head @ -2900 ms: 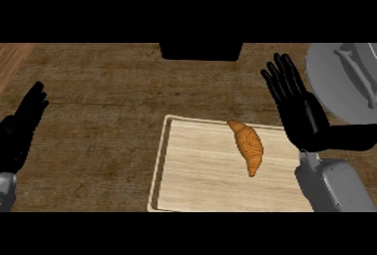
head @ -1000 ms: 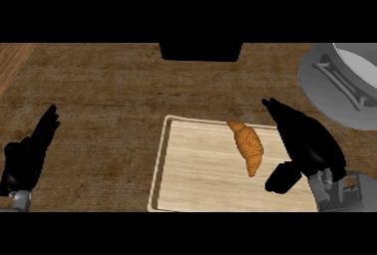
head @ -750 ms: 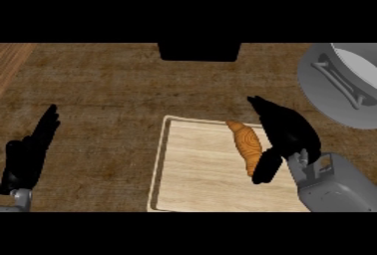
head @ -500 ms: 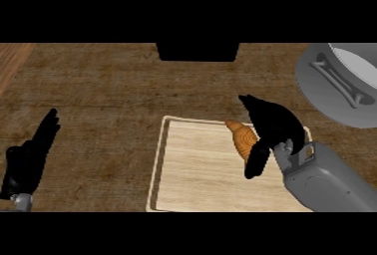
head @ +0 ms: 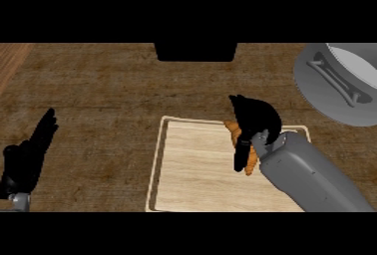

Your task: Pick the croissant from the tray and place it in the pot

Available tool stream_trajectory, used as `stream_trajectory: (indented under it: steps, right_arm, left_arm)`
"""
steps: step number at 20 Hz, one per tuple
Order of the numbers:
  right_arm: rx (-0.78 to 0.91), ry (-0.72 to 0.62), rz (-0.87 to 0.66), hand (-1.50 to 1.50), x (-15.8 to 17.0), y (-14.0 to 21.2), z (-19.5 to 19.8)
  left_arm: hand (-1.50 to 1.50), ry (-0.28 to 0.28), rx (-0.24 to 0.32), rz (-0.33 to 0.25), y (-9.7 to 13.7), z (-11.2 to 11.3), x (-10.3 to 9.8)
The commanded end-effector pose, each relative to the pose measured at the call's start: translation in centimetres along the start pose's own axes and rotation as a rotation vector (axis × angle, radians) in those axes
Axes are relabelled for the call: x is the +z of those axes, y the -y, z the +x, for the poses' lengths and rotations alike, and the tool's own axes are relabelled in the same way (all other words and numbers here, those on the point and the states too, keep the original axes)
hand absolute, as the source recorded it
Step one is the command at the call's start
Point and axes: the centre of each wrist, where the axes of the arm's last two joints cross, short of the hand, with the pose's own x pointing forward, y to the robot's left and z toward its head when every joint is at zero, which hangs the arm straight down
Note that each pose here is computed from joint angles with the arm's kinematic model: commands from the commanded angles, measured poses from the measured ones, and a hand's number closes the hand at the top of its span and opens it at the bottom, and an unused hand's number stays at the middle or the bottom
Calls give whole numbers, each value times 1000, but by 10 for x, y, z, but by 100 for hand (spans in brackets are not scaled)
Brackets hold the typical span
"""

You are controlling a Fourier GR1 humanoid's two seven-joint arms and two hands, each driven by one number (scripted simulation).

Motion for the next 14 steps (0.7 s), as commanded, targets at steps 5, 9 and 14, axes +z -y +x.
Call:
stream_trajectory:
  steps: [5,9,14]
  right_arm:
    - [76,-188,70,-150,-14,-8,20]
    - [90,-202,62,-150,-23,-21,20]
    - [87,-212,59,-150,-38,-11,19]
  left_arm:
    - [0,12,10,-11,14,3,8]
    - [0,7,11,1,2,2,2]
    - [0,10,4,18,-9,-7,3]
